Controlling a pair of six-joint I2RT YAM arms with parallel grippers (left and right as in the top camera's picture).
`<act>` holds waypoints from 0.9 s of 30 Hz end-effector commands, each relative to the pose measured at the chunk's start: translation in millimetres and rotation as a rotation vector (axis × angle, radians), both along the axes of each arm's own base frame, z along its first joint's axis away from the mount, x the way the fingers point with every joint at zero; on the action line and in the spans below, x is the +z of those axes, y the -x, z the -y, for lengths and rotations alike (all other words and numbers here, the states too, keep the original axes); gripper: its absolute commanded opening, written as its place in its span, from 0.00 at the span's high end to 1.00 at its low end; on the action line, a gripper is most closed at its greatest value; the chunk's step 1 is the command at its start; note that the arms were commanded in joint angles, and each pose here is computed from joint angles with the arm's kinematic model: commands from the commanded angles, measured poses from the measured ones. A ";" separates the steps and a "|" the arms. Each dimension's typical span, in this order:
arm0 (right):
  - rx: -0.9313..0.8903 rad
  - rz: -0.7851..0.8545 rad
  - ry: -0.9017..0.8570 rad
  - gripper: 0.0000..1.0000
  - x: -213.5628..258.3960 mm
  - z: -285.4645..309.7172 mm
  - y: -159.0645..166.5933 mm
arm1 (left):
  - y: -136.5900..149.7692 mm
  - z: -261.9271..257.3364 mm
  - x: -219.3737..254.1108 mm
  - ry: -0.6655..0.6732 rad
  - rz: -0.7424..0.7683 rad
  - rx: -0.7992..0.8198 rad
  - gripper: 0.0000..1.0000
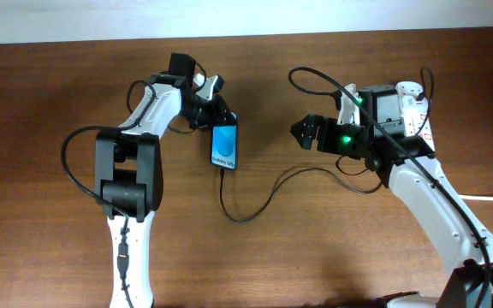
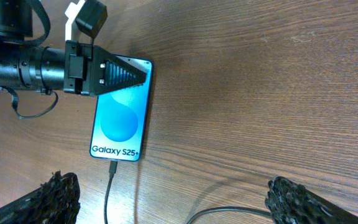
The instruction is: Plug charger to phone and switch on socket
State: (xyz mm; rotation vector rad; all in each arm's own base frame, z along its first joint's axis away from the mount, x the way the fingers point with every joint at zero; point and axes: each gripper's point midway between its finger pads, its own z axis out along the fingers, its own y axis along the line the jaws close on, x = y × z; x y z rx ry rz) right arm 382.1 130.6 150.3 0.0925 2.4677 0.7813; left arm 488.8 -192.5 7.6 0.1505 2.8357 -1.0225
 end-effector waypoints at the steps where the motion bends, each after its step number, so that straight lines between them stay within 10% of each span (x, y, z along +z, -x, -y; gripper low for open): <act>1: -0.006 0.034 0.012 0.02 9.5 3.8 -5.4 | -4.7 -12.8 -7.2 -0.088 0.033 0.004 0.64; 8: -0.005 0.029 0.014 0.02 8.7 3.9 -4.6 | -3.9 -26.7 -15.8 -0.176 0.023 0.023 0.37; 20: -0.006 0.012 0.017 0.00 5.9 4.5 -1.6 | 8.1 -82.9 -36.8 -0.515 -0.026 0.071 0.37; 27: -0.056 0.036 0.014 0.08 29.0 24.4 -3.1 | -27.7 -101.6 130.1 -0.559 0.262 0.161 0.44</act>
